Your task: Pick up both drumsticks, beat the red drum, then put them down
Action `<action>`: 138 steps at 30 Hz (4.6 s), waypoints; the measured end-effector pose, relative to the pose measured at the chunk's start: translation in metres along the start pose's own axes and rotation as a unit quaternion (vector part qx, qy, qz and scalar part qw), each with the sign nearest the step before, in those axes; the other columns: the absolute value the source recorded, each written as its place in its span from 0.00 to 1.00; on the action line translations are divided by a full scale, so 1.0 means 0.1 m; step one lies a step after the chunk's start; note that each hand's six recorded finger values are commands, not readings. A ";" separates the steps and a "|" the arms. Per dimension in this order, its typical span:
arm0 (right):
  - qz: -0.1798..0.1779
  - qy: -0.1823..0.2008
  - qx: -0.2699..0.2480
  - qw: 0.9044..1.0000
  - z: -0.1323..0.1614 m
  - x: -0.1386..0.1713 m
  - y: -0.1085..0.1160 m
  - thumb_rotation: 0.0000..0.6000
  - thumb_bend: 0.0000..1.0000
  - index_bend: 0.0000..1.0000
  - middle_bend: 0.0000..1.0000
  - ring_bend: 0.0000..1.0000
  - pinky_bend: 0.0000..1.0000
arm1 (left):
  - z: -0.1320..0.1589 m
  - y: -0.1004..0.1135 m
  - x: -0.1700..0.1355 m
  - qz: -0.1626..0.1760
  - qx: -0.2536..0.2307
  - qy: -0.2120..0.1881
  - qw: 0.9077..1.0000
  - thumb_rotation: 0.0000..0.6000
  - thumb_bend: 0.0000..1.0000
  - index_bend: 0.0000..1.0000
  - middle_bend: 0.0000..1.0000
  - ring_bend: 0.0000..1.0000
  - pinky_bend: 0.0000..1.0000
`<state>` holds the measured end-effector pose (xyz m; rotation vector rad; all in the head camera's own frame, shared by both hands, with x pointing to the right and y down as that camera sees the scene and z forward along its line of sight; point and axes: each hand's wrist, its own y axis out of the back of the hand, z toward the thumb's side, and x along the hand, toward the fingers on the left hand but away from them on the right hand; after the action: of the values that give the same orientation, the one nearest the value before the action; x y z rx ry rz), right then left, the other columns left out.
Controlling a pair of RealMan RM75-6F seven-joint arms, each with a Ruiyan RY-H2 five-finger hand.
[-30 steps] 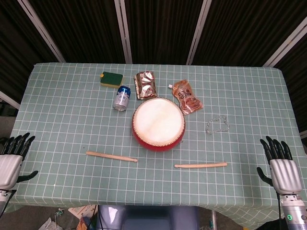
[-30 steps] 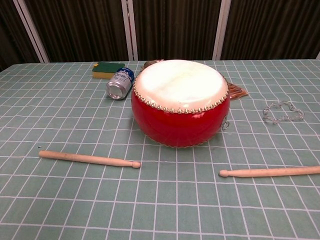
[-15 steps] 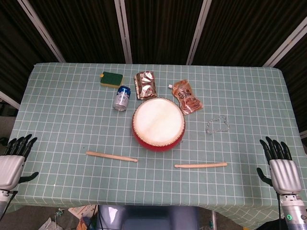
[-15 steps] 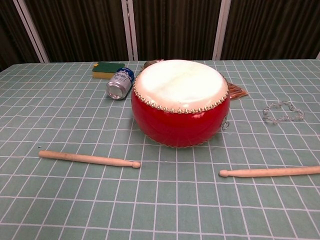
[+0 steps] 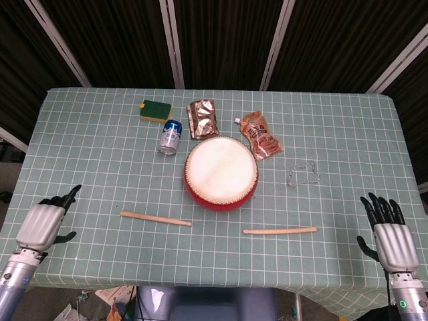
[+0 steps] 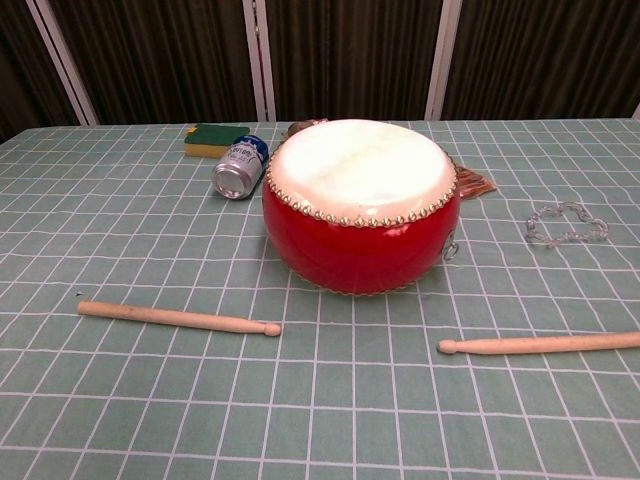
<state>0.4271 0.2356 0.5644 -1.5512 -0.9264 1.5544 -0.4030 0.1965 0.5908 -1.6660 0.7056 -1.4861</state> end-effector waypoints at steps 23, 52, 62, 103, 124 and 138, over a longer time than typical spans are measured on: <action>0.015 0.002 -0.013 1.000 0.01 -0.01 -0.01 1.00 0.35 0.00 0.00 0.00 0.00 | 1.01 -0.56 0.78 -0.101 0.033 -0.011 0.994 1.00 0.26 0.48 1.00 1.00 1.00; 0.020 0.000 -0.023 1.000 0.01 -0.01 -0.02 1.00 0.35 0.00 0.00 0.00 0.00 | 1.27 -0.80 1.00 -0.112 0.053 -0.016 0.992 1.00 0.31 0.48 1.00 1.00 1.00; 0.021 -0.001 -0.026 0.999 0.01 0.00 -0.02 1.00 0.35 0.00 0.00 0.00 0.00 | 1.27 -0.92 1.01 -0.122 0.048 -0.012 0.991 1.00 0.42 0.62 1.00 1.00 1.00; 0.057 0.051 0.014 0.997 0.37 -0.12 -0.15 1.00 0.35 0.43 1.00 1.00 1.00 | 0.43 0.44 0.19 0.025 -0.154 0.016 0.988 1.00 0.56 0.79 1.00 1.00 1.00; 0.107 0.112 0.051 0.987 1.33 -0.36 -0.61 1.00 0.35 0.44 1.00 1.00 1.00 | 0.39 0.42 0.19 0.020 -0.155 0.014 0.988 1.00 0.56 0.79 1.00 1.00 1.00; 0.109 0.083 0.059 0.989 1.35 -0.55 -0.87 1.00 0.35 0.49 1.00 1.00 1.00 | 0.40 0.39 0.20 0.013 -0.153 0.013 0.988 1.00 0.56 0.79 1.00 1.00 1.00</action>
<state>0.2929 0.2287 0.6685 -1.7123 -0.5778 1.5695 -0.3567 0.1664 0.5690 -1.8576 1.0071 -1.4375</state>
